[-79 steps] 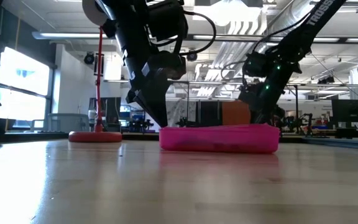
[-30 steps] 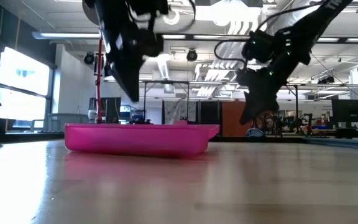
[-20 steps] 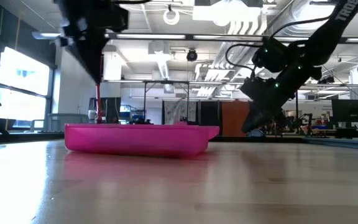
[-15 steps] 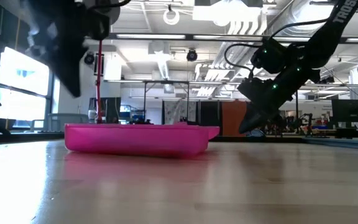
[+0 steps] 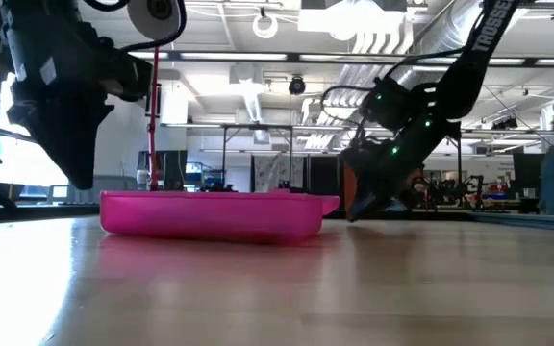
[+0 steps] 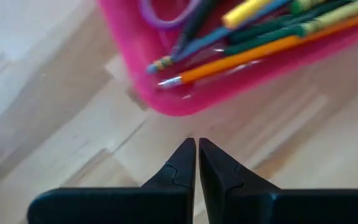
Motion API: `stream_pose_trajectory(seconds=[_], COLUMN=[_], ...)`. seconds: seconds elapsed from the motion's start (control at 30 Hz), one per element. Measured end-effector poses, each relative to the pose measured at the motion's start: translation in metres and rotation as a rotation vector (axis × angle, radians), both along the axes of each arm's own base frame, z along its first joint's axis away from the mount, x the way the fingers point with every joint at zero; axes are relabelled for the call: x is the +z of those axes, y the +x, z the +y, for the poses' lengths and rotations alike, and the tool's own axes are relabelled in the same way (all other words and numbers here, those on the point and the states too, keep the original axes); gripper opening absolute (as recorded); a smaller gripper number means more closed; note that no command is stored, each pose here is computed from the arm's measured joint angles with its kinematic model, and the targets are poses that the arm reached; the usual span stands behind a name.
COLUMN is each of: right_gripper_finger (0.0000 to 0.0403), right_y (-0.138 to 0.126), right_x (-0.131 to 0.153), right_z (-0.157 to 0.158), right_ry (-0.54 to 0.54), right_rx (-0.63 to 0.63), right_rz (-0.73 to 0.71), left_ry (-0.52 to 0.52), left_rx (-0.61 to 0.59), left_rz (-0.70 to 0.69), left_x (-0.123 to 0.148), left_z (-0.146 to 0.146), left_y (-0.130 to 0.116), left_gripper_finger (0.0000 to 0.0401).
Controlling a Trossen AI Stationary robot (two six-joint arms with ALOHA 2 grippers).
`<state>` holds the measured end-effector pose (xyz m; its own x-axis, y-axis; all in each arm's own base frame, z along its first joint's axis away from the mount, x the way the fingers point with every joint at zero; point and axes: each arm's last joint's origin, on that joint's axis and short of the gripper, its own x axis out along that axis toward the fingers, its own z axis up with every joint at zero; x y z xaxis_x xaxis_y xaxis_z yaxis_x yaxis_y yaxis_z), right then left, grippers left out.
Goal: Pick & place school supplies into a supply box
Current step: Close the red supply box
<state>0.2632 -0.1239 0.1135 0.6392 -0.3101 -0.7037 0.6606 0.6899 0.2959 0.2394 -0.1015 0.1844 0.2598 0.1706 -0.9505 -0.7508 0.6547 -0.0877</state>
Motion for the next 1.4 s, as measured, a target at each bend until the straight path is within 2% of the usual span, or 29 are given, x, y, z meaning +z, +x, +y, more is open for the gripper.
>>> stream_pose_trajectory(seconds=[0.23,0.47,0.83,1.03,1.23,1.4], right_gripper_finger=[0.0000,0.0000,0.0000,0.0000,0.0000,0.0000], right_y=[0.018,0.031,0.042,0.046,0.054,0.058], right_x=[-0.004,0.007,0.020,0.030,0.039,0.045], right_z=[-0.007,-0.010,-0.003,0.004,0.016,0.025], right_ry=[0.001,-0.044,0.003,-0.069,-0.146,-0.181], right_rx=[0.075,0.160,0.326,0.383,0.456,0.505], right_rz=[-0.011,-0.053,-0.143,-0.177,-0.238,-0.275], left_ry=[0.040,0.077,0.132,0.132,0.139,0.205], left_rx=[-0.018,0.006,0.022,0.025,0.026,0.019], left_rz=[-0.048,-0.048,-0.075,-0.085,-0.092,-0.155], left_x=[0.001,-0.005,-0.004,-0.004,-0.002,0.024], left_z=[-0.003,0.002,0.006,0.005,0.005,0.000], left_y=[0.001,0.000,0.002,0.002,0.003,0.005], left_gripper_finger=[0.0053,0.0051,0.0026,0.0035,0.0023,0.0023])
